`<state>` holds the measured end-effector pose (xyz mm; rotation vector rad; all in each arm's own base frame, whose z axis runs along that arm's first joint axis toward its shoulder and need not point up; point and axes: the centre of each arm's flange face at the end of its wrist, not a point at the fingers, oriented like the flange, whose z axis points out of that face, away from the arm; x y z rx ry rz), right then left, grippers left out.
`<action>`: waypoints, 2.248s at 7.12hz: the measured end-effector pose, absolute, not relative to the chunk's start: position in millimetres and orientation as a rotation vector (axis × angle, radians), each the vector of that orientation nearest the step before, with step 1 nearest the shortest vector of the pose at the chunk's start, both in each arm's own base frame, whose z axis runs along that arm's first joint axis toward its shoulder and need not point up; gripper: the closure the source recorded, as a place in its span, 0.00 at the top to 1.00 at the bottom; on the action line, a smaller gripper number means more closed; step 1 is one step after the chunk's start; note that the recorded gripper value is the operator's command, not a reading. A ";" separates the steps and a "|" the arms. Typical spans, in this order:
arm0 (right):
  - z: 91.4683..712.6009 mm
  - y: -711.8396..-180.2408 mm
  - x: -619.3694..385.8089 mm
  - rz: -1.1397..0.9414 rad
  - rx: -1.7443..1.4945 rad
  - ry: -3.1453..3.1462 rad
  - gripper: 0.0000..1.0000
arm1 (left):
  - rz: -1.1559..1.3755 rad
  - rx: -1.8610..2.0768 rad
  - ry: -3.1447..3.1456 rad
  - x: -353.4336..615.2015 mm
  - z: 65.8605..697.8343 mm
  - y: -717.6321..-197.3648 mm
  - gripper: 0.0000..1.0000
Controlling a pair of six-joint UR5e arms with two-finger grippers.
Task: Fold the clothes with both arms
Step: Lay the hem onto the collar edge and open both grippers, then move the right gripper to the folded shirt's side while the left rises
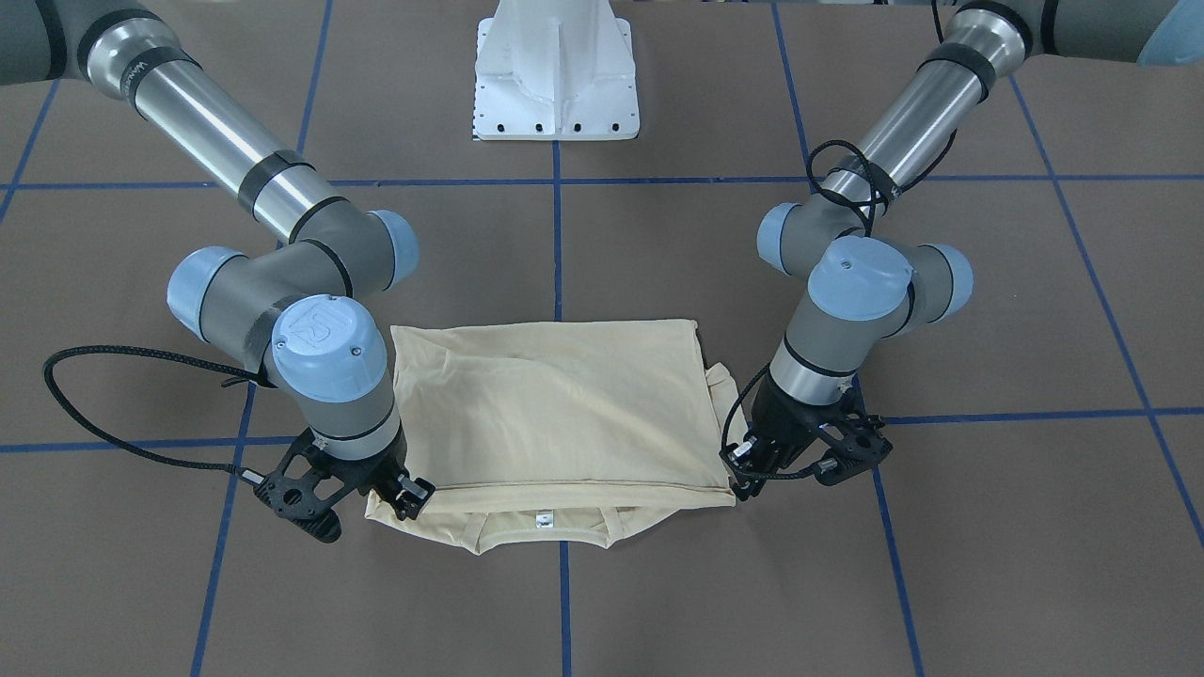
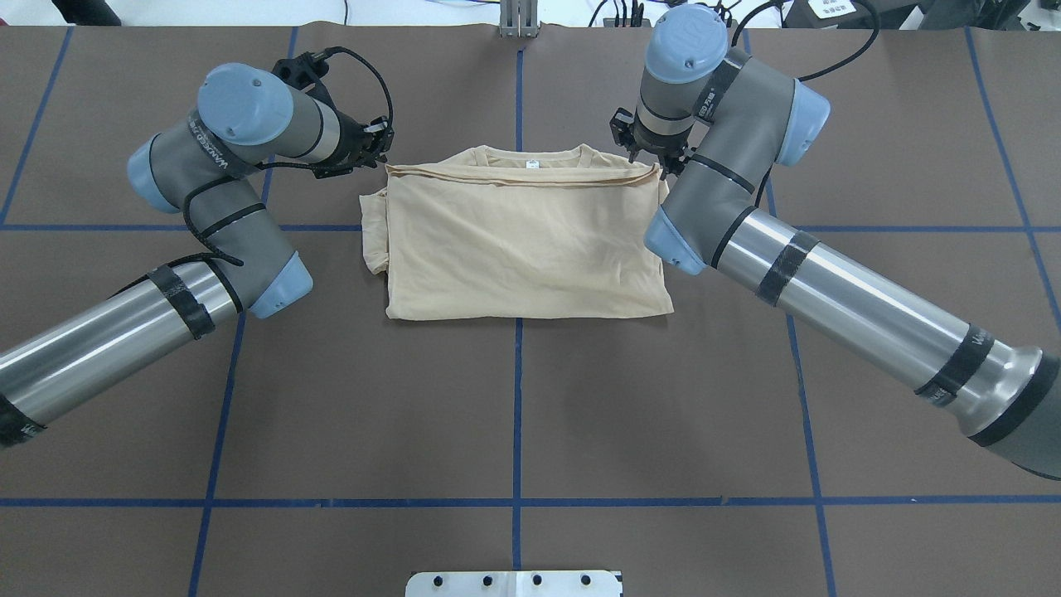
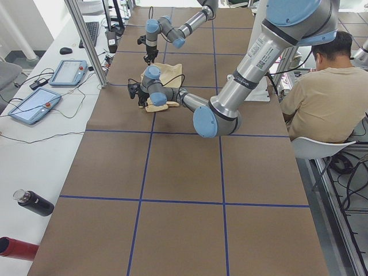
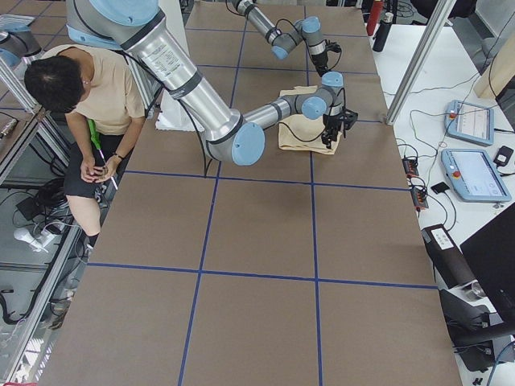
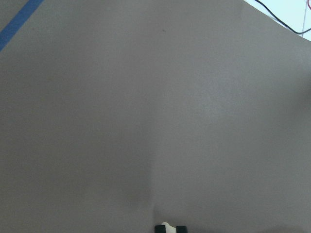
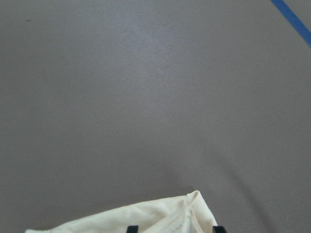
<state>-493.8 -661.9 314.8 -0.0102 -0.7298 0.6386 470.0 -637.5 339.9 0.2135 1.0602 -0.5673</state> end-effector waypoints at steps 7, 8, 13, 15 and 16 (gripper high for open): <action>307.6 -481.2 -410.8 0.826 -0.076 -0.973 0.77 | -0.540 0.263 1.191 387.2 316.8 -597.0 0.37; 313.7 -456.0 -434.6 0.877 -0.071 -0.958 0.77 | -0.542 0.279 1.189 383.5 315.6 -598.6 0.37; 350.3 -419.6 -490.0 0.899 -0.066 -0.874 0.67 | -0.547 0.324 1.164 376.2 322.3 -601.3 0.36; 352.5 -420.4 -493.4 0.899 -0.066 -0.868 0.00 | -0.556 0.331 1.156 373.1 325.8 -601.5 0.35; 352.0 -420.5 -494.3 0.900 -0.067 -0.869 0.00 | -0.560 0.332 1.152 372.0 328.5 -601.4 0.35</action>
